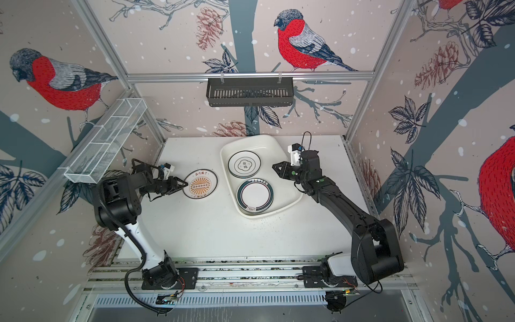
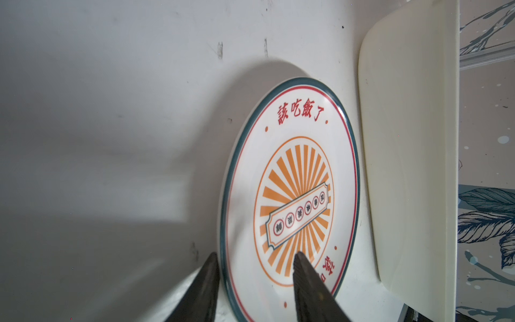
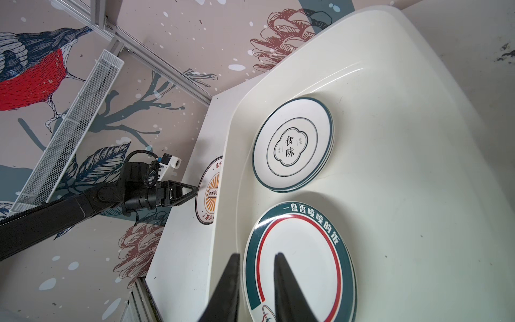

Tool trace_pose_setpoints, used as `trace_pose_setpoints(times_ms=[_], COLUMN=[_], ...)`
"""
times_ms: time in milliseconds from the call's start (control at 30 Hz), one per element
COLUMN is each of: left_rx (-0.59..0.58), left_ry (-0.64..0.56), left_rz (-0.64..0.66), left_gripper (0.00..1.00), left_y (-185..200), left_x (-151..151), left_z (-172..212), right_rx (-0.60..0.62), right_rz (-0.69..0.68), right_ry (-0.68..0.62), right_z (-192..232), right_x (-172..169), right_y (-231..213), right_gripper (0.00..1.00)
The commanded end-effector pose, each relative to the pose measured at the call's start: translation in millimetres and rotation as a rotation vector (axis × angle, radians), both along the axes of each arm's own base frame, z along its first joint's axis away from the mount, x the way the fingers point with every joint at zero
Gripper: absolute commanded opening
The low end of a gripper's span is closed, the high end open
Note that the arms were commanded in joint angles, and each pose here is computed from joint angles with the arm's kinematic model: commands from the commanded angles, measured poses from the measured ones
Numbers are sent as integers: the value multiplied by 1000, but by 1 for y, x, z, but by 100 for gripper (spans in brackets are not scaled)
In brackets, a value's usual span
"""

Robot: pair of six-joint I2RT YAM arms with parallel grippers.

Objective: Place the plates into the plastic bin on the countertop
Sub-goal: 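Close the left gripper on the sunburst plate's rim and tilt it upright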

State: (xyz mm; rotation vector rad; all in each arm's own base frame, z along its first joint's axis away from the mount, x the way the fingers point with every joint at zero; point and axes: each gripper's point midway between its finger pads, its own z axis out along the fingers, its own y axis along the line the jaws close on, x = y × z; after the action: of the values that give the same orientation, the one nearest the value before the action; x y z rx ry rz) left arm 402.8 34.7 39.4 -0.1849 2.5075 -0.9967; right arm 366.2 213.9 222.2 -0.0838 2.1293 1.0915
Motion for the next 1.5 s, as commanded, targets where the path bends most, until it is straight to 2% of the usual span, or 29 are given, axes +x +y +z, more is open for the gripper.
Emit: trace_pose_setpoints(times_ms=[0, 400, 1033, 1467], left_rx=[-23, -11, -7, -11], left_ry=[-28, -40, -49, -38], left_rz=[4, 41, 16, 34], left_gripper=[43, 34, 29, 19], left_y=[-6, -7, -23, -23], left_x=[5, 13, 14, 13], left_z=[7, 2, -7, -13], right_rx=[22, 22, 35, 35], right_rz=[6, 7, 16, 15], right_ry=[-28, -30, -28, -29], right_z=[9, 11, 11, 10], right_x=[2, 0, -1, -2], right_y=[3, 2, 5, 4], right_gripper=[24, 24, 24, 24])
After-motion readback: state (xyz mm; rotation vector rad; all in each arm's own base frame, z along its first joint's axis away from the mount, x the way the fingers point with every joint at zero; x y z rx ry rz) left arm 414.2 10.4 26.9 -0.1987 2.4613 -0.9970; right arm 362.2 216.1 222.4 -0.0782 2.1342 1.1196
